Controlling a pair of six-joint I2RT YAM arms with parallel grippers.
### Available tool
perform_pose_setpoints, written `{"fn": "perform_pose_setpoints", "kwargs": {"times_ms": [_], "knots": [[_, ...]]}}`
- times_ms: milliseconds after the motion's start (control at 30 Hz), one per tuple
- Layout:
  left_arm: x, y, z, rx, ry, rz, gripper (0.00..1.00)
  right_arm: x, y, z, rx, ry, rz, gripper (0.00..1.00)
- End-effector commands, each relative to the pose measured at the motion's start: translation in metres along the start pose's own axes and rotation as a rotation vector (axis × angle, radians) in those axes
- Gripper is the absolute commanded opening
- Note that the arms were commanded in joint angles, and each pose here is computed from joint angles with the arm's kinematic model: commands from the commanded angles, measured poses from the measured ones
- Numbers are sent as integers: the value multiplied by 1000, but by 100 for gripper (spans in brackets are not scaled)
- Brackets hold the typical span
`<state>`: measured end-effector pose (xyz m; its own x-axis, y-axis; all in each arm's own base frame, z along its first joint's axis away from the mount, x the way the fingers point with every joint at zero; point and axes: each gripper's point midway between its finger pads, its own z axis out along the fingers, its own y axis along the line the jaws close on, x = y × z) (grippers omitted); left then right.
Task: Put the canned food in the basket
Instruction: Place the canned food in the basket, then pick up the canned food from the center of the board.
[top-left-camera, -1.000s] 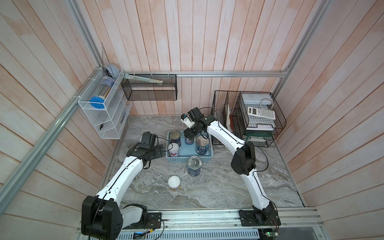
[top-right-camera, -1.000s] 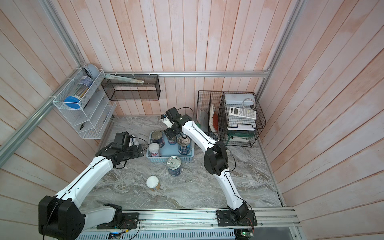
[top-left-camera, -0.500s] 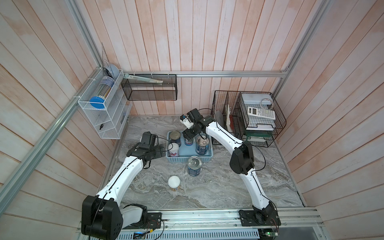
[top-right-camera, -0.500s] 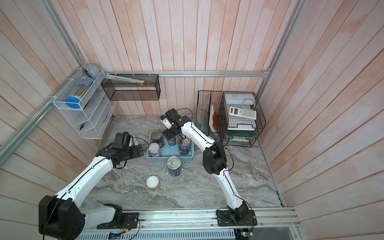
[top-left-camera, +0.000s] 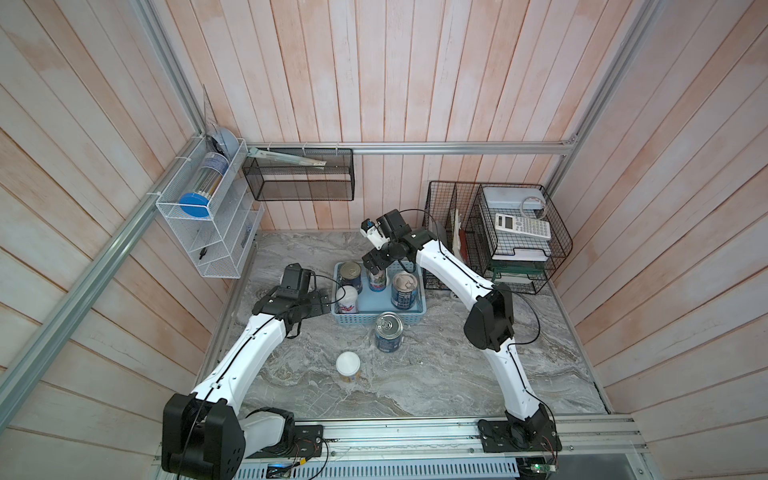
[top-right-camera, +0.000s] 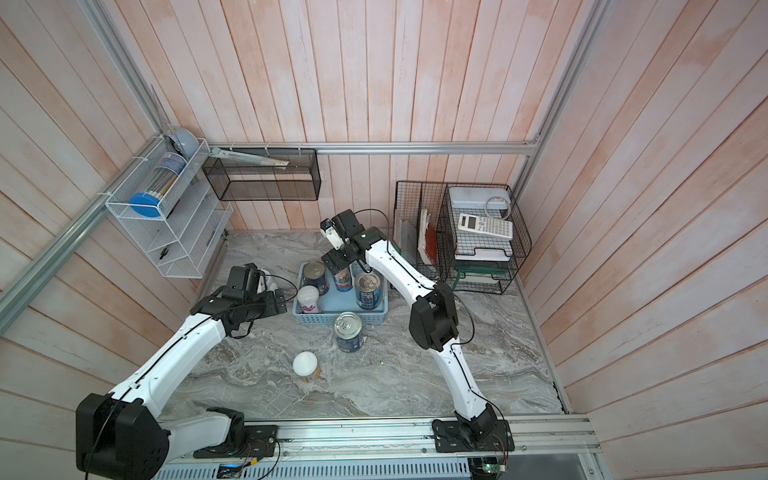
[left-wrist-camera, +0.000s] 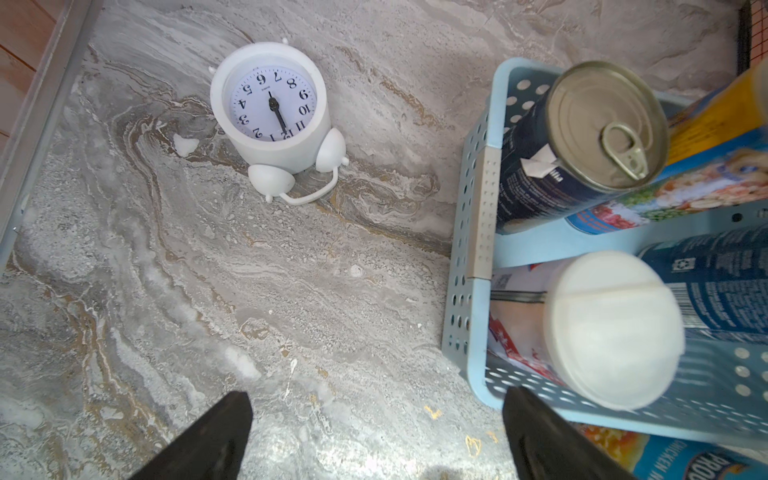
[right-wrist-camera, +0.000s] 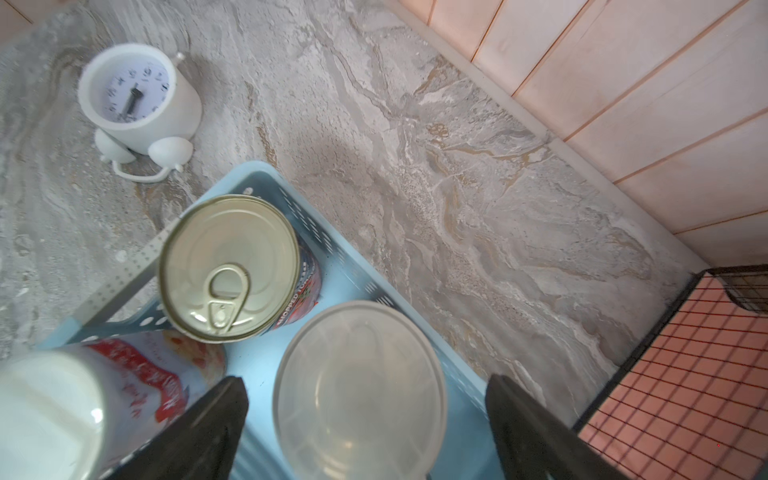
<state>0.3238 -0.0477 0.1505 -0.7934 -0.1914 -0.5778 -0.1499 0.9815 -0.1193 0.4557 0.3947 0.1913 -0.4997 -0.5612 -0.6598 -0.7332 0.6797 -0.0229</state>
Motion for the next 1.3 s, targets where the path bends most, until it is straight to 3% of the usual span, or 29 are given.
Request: {"fn": "perform_pose_setpoints", "kwargs": {"times_ms": [0,300,733,1267], "knots": [[-2,3,-2,-5,-27,7,100,-20,8,-62,-25,-53,13,97],[-2,1,-3,13,-36,6,100,34,64,-99,-95,-17,7,97],[0,1,-3,21,-39,5,100,135,113,-97,-175,117,97,97],[1,1,-3,18,-43,8,100,170,129,-86,-179,175,100,98]]}}
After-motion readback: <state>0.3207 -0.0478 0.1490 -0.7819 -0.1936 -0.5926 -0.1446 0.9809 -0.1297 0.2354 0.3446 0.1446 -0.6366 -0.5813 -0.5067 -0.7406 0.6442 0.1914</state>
